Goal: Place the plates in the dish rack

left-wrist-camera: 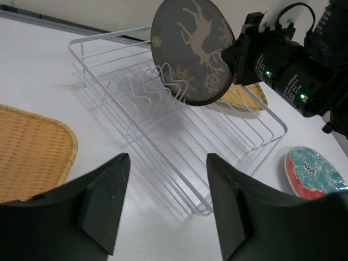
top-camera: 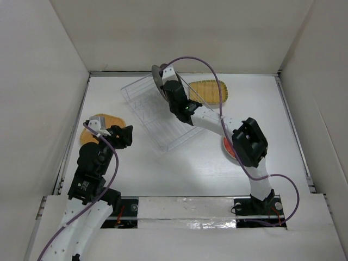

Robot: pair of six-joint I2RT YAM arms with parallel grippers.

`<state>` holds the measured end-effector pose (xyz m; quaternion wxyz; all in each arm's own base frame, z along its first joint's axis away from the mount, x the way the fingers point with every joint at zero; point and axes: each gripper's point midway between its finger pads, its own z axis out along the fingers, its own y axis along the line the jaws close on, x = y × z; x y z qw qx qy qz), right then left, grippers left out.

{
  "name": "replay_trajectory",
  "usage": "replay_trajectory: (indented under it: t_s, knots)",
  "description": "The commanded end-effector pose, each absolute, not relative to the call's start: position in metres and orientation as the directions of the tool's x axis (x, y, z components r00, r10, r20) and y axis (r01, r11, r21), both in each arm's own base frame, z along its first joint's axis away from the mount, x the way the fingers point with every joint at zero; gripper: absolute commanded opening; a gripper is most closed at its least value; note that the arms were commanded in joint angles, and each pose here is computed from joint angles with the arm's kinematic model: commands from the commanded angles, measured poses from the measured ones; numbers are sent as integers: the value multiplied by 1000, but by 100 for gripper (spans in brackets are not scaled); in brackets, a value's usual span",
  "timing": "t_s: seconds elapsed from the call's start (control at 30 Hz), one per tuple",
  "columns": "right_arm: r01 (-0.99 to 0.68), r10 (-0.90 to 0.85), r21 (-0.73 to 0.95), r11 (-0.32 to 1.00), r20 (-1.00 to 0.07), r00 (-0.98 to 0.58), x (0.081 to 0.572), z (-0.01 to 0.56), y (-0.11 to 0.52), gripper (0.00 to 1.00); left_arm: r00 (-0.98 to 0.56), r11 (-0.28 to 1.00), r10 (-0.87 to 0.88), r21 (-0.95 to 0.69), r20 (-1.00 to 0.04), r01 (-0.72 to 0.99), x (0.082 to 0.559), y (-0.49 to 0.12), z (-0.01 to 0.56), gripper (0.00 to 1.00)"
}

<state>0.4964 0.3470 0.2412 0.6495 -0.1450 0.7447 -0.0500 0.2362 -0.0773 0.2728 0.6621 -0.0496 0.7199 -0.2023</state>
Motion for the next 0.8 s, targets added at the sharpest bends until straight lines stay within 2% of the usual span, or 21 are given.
replay_trajectory:
  t_s: [0.0, 0.07, 0.13, 0.2, 0.23, 0.27, 0.3, 0.33, 0.37, 0.4, 0.47, 0.5, 0.57, 0.6, 0.63, 0.7, 0.77]
  knots:
    - [-126, -60, -61, 990, -998, 14, 499, 291, 358, 0, -114, 904, -392, -405, -913, 138, 246, -72, 277, 53]
    - [-146, -54, -52, 988, -999, -7, 497, 281, 361, 0, -144, 893, -423, -439, -895, 104, 251, -73, 270, 46]
    - [-162, -17, -13, 987, -999, -27, 493, 276, 363, 1, -169, 870, -470, -487, -866, 76, 257, -76, 266, 43]
    - [-178, -8, -2, 984, -999, -37, 489, 276, 363, 8, -194, 861, -488, -506, -851, 57, 260, -78, 261, 39]
    - [-178, 24, 32, 984, -999, -46, 490, 276, 359, 14, -219, 848, -512, -529, -831, 26, 265, -79, 254, 34]
    - [-187, 54, 62, 980, -997, -50, 490, 281, 356, 26, -232, 841, -524, -541, -819, 9, 266, -80, 251, 30]
    - [-198, 66, 77, 977, -996, -60, 487, 281, 357, 31, -242, 834, -536, -551, -809, -7, 268, -80, 248, 24]
    - [-192, 71, 85, 978, -994, -81, 490, 279, 350, 36, -258, 840, -530, -542, -808, -27, 271, -80, 240, 24]
    - [-210, 85, 101, 973, -992, -89, 490, 281, 348, 49, -246, 808, -583, -585, -774, -75, 274, -77, 238, 4]
    - [-222, 125, 140, 965, -989, -84, 485, 293, 348, 55, -243, 799, -597, -592, -764, -102, 276, -75, 233, 0]
    - [-254, 144, 163, 953, -985, -94, 479, 296, 345, 68, -221, 766, -643, -621, -734, -167, 280, -69, 225, 0]
    - [-275, 180, 194, 942, -981, -75, 470, 316, 341, 71, -223, 757, -653, -626, -723, -185, 281, -69, 219, 0]
    - [-319, 197, 213, 923, -977, -83, 457, 316, 340, 81, -210, 731, -681, -640, -701, -236, 285, -65, 206, 0]
    - [-338, 214, 227, 913, -974, -78, 450, 323, 338, 83, -205, 709, -702, -647, -682, -279, 287, -61, 195, 5]
    - [-361, 247, 248, 899, -968, -50, 439, 345, 332, 85, -199, 702, -706, -633, -680, -325, 289, -56, 184, 17]
    - [-399, 252, 256, 880, -966, -62, 424, 346, 329, 86, -158, 659, -732, -631, -663, -408, 292, -37, 170, 26]
    - [-454, 283, 269, 850, -958, -37, 407, 372, 320, 86, -134, 622, -757, -642, -640, -448, 294, -24, 160, 44]
